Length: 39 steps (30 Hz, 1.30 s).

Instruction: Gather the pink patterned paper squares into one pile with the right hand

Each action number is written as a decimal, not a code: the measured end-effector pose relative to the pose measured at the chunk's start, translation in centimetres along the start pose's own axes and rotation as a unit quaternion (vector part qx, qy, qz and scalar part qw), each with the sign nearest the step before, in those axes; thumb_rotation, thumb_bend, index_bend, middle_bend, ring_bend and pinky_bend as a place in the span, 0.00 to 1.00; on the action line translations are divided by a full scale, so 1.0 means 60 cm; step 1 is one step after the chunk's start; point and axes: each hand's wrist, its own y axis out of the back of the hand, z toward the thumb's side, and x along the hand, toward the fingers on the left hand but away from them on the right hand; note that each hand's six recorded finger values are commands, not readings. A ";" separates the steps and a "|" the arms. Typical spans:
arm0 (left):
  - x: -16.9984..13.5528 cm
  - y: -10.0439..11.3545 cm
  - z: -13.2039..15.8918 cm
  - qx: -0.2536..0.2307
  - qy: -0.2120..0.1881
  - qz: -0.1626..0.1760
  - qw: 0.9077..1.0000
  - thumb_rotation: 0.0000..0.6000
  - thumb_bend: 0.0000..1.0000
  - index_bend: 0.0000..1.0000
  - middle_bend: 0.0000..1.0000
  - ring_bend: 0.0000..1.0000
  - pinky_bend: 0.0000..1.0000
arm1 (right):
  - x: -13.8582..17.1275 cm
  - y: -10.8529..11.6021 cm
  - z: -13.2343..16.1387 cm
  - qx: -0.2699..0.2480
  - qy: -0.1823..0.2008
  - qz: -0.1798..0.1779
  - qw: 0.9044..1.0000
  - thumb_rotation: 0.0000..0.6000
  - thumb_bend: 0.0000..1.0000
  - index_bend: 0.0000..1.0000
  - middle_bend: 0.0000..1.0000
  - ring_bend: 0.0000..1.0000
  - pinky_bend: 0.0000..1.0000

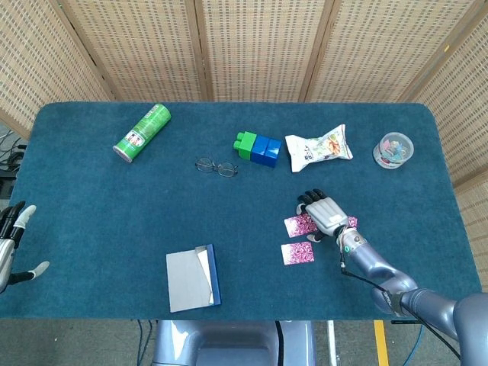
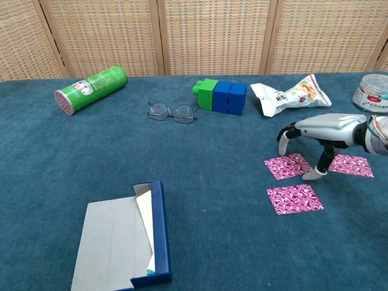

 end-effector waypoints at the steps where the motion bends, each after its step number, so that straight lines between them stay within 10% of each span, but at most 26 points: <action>1: 0.000 0.000 0.000 0.000 0.000 0.000 1.000 0.92 0.06 0.00 0.00 0.00 0.00 | 0.000 0.001 -0.001 0.000 -0.001 0.000 1.000 1.00 0.26 0.34 0.14 0.00 0.00; 39: -0.002 -0.005 -0.007 -0.003 0.005 -0.003 1.000 0.92 0.06 0.00 0.00 0.00 0.00 | -0.008 -0.008 -0.012 -0.003 -0.014 0.005 1.000 1.00 0.31 0.43 0.19 0.00 0.00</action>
